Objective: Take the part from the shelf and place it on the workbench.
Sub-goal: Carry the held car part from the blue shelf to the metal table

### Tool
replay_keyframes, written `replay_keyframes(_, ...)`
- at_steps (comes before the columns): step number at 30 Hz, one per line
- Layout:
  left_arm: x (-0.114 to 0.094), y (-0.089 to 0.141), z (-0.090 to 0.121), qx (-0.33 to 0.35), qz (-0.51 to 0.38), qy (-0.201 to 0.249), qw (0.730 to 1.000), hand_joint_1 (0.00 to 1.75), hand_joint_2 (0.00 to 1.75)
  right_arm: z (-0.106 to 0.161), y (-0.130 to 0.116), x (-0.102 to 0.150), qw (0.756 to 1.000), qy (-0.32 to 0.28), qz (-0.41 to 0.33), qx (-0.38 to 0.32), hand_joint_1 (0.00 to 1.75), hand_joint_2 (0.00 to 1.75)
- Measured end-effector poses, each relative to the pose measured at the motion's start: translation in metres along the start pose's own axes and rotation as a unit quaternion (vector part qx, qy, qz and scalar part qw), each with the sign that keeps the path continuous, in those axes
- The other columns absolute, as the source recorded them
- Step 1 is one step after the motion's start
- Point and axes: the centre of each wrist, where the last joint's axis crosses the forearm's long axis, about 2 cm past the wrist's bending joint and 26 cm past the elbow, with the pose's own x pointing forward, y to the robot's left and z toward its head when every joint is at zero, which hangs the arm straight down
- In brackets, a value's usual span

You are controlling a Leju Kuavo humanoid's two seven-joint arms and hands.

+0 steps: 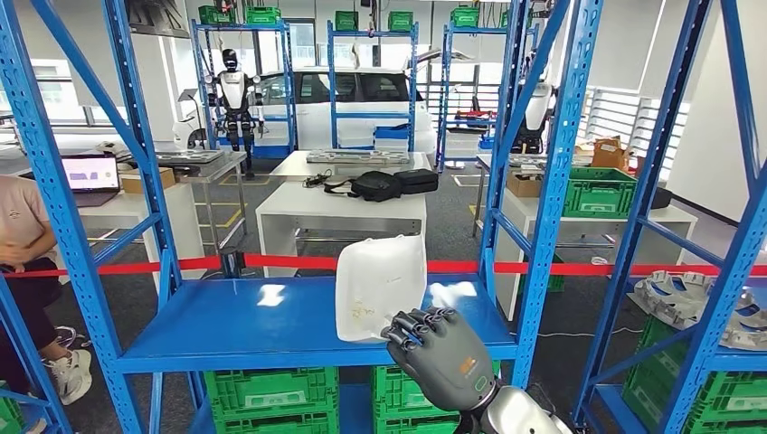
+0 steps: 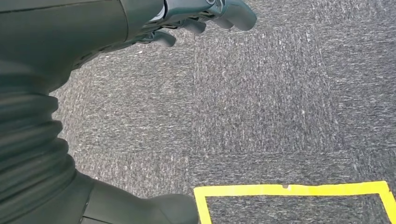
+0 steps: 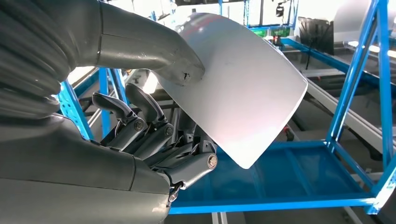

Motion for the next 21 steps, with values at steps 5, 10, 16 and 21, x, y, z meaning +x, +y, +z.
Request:
replay_keyframes(5,0.0006,-0.0008,0.0002,0.000,0.001,-0.001,1.000,0.00,1.75,-0.0005,-0.0020,-0.0017,1.000,0.001,0.002,-0.003,1.75,1.75)
replay_keyframes(10,0.0005,-0.0011,0.0004,-0.001,0.001,-0.002,1.000,0.00,1.75,-0.0011,-0.0028,-0.0018,1.000,0.001,0.003,-0.003,1.75,1.75)
replay_keyframes(16,0.0006,-0.0011,0.0004,-0.001,0.001,-0.003,1.000,0.00,1.75,-0.0002,-0.0014,-0.0007,1.000,0.001,0.003,-0.001,1.75,1.75)
replay_keyframes(21,0.0008,-0.0013,0.0004,-0.001,0.002,-0.004,1.000,0.00,1.75,-0.0002,-0.0016,-0.0006,1.000,0.002,0.004,-0.002,1.75,1.75)
